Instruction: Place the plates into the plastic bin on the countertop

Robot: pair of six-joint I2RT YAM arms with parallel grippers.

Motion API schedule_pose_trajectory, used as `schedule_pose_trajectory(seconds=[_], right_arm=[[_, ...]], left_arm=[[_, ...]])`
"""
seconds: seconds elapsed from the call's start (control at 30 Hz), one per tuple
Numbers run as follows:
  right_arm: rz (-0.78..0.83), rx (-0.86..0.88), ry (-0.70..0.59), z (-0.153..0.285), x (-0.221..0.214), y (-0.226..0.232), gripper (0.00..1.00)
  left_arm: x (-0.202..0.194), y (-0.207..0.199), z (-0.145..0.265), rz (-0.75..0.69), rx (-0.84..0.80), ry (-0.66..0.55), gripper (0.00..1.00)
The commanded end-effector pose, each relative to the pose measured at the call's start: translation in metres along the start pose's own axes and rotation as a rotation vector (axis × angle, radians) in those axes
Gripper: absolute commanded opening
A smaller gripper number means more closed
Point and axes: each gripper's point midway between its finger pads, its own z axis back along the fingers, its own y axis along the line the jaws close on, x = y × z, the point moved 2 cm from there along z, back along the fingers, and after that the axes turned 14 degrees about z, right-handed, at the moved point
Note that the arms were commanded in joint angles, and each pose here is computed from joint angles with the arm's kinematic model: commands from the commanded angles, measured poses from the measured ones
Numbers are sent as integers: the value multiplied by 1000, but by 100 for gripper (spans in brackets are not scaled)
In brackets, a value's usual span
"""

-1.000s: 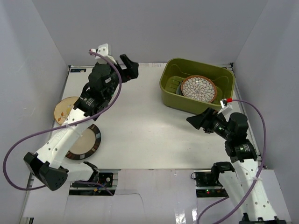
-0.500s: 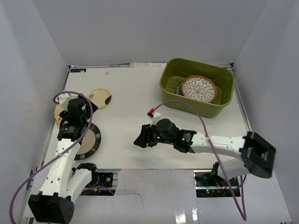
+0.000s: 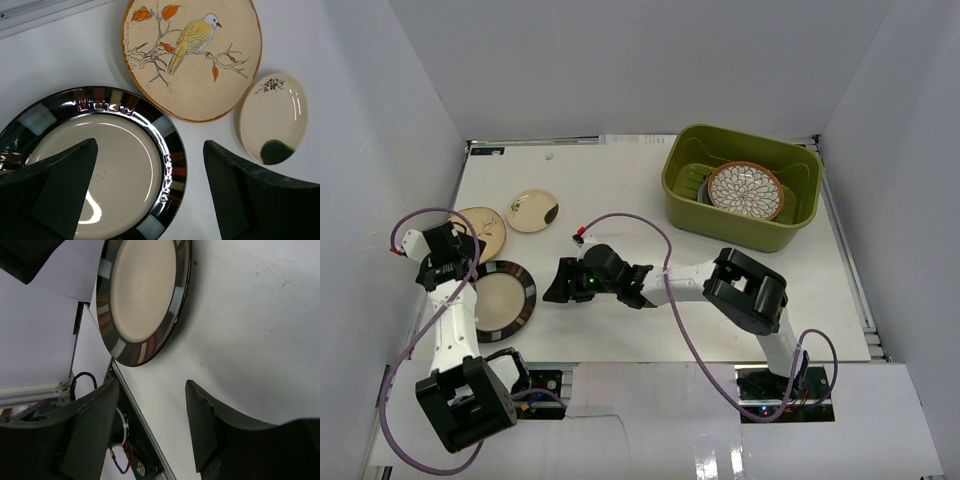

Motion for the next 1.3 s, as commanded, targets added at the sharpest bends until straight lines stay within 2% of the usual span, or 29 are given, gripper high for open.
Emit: schedule_pose_trajectory(seconds=[0.0, 0.2, 0.6, 0.63, 0.7, 0.73, 0.8, 0.83, 0.9, 0.97, 1.0, 1.03, 1.13, 1.17, 1.2, 1.23, 1.27], right_arm=[[-48, 80, -7, -22, 9, 19, 62], [-115, 91, 56, -56, -9, 6, 62], [-192, 73, 90, -109, -17, -7, 58], [-204, 67, 95, -113, -20, -12, 49], [-227, 55, 82, -113, -20, -16, 40], [-229, 60, 70, -110, -17, -14, 28], [-242, 34, 51, -100, -20, -27, 12], [-238, 48, 21, -89, -8, -19, 8], [-235, 25, 1, -69, -13, -35, 8], [-204, 49, -57, -40, 9, -21, 8], [-185, 4, -60, -23, -5, -40, 8], [-159, 31, -111, -2, 14, -24, 8], [-110, 22, -157, 46, 20, -28, 8], [-112, -3, -187, 59, 26, -36, 8], [-102, 20, -241, 81, 42, -26, 8], [-103, 1, -245, 95, 34, -37, 8], [-104, 0, -279, 108, 46, -42, 8]], left_arm=[[13, 1, -7, 23, 25, -37, 97], [32, 7, -21, 21, 112, -74, 97], [34, 33, -54, -38, 225, -59, 97], [32, 33, -56, -41, 220, -51, 97], [31, 30, -59, -52, 196, -43, 97], [30, 30, -62, -53, 201, -34, 97], [29, 27, -66, -65, 188, -20, 97], [27, 27, -71, -70, 197, -7, 97], [23, 26, -77, -80, 191, 15, 97], [19, 26, -86, -83, 204, 44, 97], [19, 24, -89, -81, 197, 47, 97], [17, 23, -91, -76, 191, 55, 97], [9, 15, -101, -20, 138, 92, 97], [3, 13, -104, -3, 123, 118, 96], [-1, 12, -105, 25, 113, 129, 96], [-4, 12, -106, 42, 109, 138, 96], [-9, 14, -109, 59, 102, 144, 95]])
